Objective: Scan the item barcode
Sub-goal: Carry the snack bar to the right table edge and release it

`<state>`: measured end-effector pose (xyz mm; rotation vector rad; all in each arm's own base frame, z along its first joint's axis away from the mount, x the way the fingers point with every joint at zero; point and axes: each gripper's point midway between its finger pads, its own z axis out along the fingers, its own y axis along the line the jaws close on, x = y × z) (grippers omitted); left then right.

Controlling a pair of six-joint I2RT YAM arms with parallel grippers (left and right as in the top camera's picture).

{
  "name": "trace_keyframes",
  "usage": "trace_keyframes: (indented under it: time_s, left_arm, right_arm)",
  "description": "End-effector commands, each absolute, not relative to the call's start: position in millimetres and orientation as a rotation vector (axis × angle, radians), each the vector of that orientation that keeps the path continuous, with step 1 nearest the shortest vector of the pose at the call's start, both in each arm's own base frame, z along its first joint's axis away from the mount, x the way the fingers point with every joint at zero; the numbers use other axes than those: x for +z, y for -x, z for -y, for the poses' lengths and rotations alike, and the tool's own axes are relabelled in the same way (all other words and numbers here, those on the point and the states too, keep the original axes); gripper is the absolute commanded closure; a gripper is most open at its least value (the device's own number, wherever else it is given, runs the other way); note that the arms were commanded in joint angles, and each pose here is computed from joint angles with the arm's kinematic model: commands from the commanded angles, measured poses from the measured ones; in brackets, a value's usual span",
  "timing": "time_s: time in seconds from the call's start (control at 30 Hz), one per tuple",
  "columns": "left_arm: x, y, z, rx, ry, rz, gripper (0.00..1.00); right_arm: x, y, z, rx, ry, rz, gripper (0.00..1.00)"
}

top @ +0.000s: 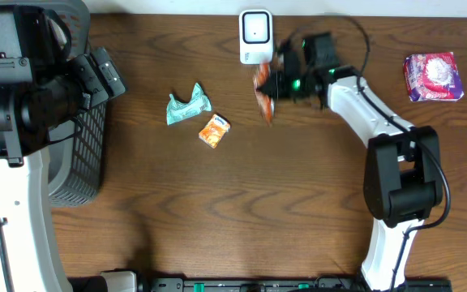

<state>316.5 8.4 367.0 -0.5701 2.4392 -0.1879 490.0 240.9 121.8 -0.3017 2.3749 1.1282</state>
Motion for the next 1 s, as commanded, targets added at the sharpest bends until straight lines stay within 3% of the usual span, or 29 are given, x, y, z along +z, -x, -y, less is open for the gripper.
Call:
trace_keyframes:
  time_s: [0.0,0.23,0.43,0.6,0.83,0.97]
  left_arm:
    - [364.2,-317.4,-11.0,-0.169,0.564,-2.448,0.02]
    - [364.2,-317.4,-11.0,-0.169,0.564,-2.448,0.02]
    - [364.2,-317.4,-11.0,-0.169,0.564,-2.448,0.02]
    - [364.2,-317.4,-11.0,-0.169,0.564,-2.448,0.02]
    - [364.2,-317.4,-11.0,-0.169,0.564,-2.448,0.02]
    - [364.4,-317.3,-11.0,-0.169,0.563,-2.448,0.02]
  right_arm:
    - [177.1,-500.1,-263.8,1.405,0.255,-2.203,0.99]
    - [214.8,-541.8,-269.1,1.528,0.098,-1.953,0.99]
    - [175.1,-560.1,-262.1,1.671,-0.099,-1.973,0.99]
    - [170.5,-563.5,-247.5,1.681,-0.02,-1.929,0.99]
    - [235.0,-572.8,-184.9,1.572,0.003,-1.821,0.99]
    - [236.5,-575.9,-118.7,1.406,-0.118,-1.914,0.99]
